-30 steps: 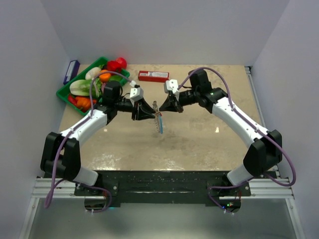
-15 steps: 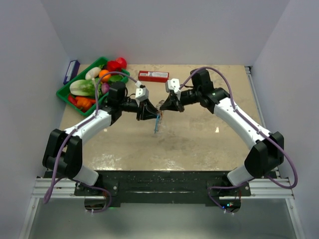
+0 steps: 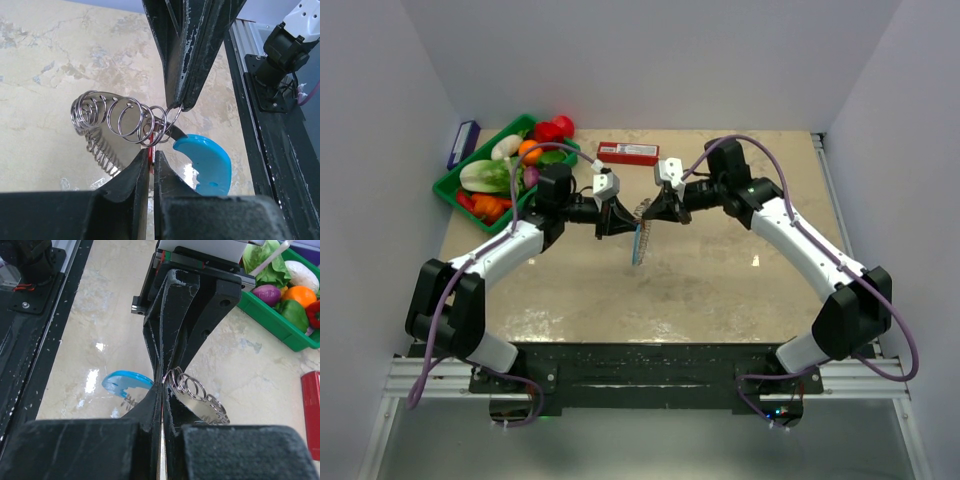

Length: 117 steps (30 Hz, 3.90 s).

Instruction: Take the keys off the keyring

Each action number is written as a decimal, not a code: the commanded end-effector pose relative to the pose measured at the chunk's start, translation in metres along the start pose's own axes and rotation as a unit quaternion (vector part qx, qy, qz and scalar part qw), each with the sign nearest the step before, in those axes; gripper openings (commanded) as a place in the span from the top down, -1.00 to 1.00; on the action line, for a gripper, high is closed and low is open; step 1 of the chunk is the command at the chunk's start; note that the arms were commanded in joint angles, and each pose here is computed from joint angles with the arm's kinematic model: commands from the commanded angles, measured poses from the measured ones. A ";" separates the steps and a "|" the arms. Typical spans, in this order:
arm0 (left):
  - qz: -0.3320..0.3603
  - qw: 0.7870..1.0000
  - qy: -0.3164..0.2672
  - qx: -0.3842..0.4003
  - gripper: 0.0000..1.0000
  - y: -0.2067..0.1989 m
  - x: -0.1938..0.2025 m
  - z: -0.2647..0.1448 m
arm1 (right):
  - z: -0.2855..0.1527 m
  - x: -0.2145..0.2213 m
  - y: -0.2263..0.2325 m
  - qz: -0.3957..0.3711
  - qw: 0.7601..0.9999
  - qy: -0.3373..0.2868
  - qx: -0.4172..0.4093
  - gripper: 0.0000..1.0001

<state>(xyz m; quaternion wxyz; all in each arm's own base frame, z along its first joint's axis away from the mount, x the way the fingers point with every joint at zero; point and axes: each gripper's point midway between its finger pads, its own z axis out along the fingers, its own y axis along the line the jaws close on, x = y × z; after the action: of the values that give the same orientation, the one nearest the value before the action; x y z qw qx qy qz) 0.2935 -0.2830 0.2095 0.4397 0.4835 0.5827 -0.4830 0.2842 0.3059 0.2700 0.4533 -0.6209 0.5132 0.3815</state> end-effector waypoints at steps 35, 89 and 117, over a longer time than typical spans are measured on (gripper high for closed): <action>0.107 0.994 0.020 -0.030 1.00 -0.011 -0.040 -0.021 | -0.003 0.017 -0.019 -0.020 0.998 0.025 0.056 1.00; 0.109 0.991 0.041 -0.066 1.00 0.004 -0.043 -0.024 | 0.012 0.043 -0.010 -0.065 0.989 0.121 0.055 0.91; 0.109 0.990 0.055 -0.075 1.00 0.010 -0.060 -0.026 | -0.001 0.015 -0.015 -0.026 0.992 0.026 0.124 0.39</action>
<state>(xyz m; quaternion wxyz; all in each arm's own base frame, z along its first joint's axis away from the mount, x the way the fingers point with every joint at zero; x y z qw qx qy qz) 0.3045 -0.2608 0.2465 0.4653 0.5254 0.6103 -0.3674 0.2957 0.2932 0.2248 0.4850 -0.6060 0.5690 0.2716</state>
